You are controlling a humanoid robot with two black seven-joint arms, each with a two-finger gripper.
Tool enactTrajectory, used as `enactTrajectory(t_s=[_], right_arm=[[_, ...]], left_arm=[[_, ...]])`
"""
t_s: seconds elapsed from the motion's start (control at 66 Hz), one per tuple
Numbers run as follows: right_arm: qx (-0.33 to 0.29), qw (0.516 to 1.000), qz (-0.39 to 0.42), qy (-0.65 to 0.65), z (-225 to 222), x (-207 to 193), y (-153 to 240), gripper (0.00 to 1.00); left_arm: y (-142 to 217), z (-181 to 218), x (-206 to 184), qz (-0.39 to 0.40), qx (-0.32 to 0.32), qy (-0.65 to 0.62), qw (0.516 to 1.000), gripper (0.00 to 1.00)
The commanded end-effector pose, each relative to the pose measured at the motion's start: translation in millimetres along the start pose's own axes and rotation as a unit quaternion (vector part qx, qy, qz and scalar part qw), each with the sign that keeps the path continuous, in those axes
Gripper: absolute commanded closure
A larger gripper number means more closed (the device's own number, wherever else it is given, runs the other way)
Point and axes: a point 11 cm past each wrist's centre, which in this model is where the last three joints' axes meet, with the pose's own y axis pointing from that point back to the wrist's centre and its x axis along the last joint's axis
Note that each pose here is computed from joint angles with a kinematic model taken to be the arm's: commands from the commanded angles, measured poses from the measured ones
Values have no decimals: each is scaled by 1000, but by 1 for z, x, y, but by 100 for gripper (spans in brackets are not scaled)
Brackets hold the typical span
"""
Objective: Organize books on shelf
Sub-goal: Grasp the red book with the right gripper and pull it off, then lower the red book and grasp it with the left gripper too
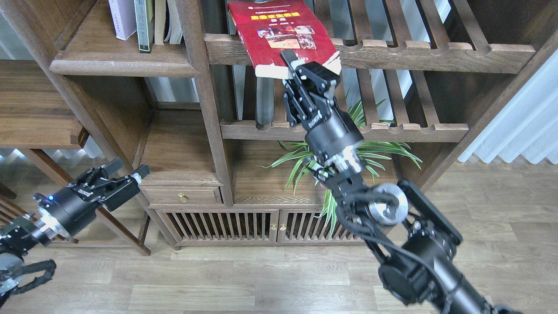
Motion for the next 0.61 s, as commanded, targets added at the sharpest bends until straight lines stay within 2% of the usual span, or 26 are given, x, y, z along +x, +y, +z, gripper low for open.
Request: enactTrajectory(t_s=[0.0,0.015,0.212,0.515,0.591], right_arm=[[4,999,-20,-27,1,8,27,94],[2,999,-28,-22,-5,10,42,94],[-21,999,-34,-7,-8,21,84,94],[-45,996,54,-48,20,58,146,94],[-59,994,76,-57,28,65,162,94]], left_arm=[[3,-25,-7,8,-15,70,997,0],[5,-38,-12,11,-22,105,994,0],[11,-67,-21,26,-40,195,980,0],[16,-128,-61,40,-55,355,933,0],[21,-152,-83,40,-47,401,914,0]])
